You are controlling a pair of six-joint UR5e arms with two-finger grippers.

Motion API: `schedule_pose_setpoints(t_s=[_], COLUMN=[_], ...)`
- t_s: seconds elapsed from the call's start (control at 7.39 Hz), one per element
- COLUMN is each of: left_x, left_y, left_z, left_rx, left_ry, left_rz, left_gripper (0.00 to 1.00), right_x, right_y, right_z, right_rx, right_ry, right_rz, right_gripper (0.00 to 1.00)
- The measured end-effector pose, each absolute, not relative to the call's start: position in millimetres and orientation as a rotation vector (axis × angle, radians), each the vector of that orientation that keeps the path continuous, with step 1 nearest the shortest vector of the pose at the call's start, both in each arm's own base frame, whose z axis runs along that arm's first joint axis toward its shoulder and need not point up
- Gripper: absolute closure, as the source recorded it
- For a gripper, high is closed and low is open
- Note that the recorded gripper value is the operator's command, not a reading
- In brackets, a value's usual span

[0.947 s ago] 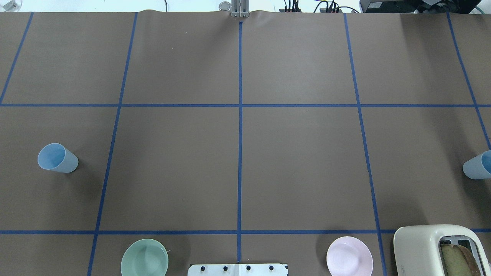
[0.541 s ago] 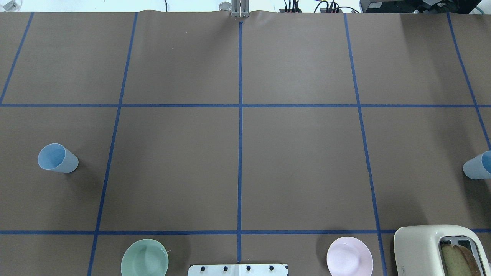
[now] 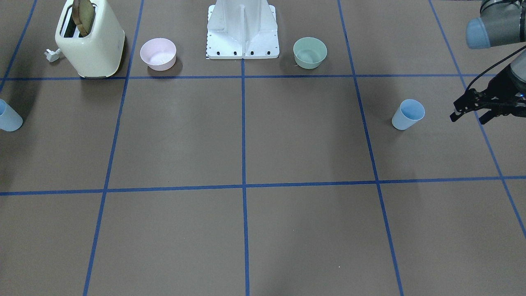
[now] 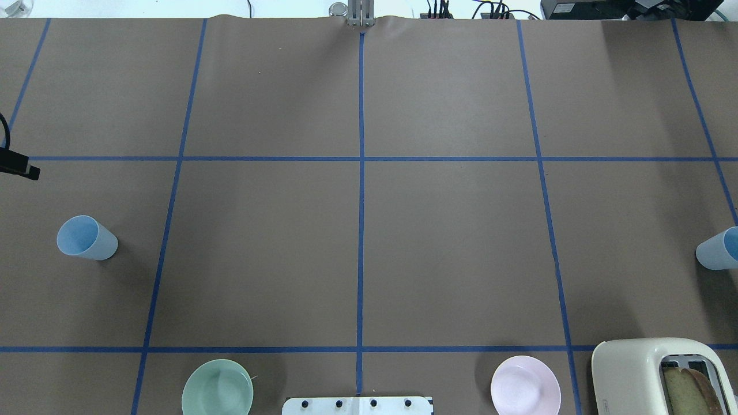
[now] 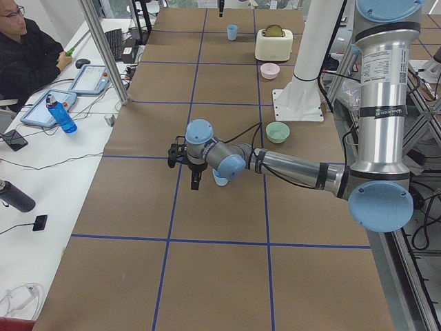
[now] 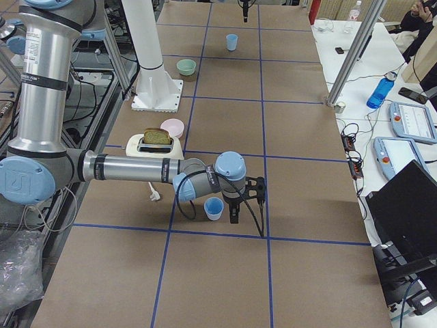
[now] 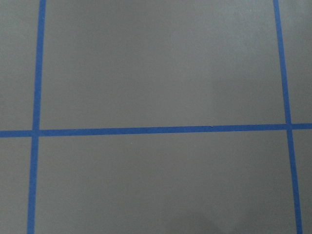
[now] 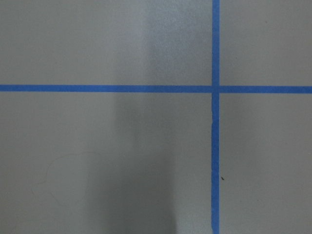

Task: Stack blue cups with both arms
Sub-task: 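Lower the left gripper onto the light-blue cup and close on its rim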

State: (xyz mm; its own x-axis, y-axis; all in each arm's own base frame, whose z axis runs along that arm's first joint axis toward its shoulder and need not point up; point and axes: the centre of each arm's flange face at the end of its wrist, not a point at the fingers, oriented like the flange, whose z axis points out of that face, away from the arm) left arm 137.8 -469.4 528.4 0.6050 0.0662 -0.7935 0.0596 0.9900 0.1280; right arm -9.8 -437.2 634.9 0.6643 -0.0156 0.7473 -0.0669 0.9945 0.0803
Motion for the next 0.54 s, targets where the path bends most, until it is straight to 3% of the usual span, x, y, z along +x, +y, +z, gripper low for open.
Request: schedule_pose_setpoints(t_s=[0.54], left_x=[196.1], left_y=[-437.0], left_z=[535.6], left_rx=[0.128], left_ry=[0.923], left_rz=[0.027], left_gripper=[0.02], right_x=[-10.4], right_y=[-436.7], right_z=[631.2], right_rx=[0.108], right_ry=[-0.85], right_rz=[0.025], right_gripper=[0.0])
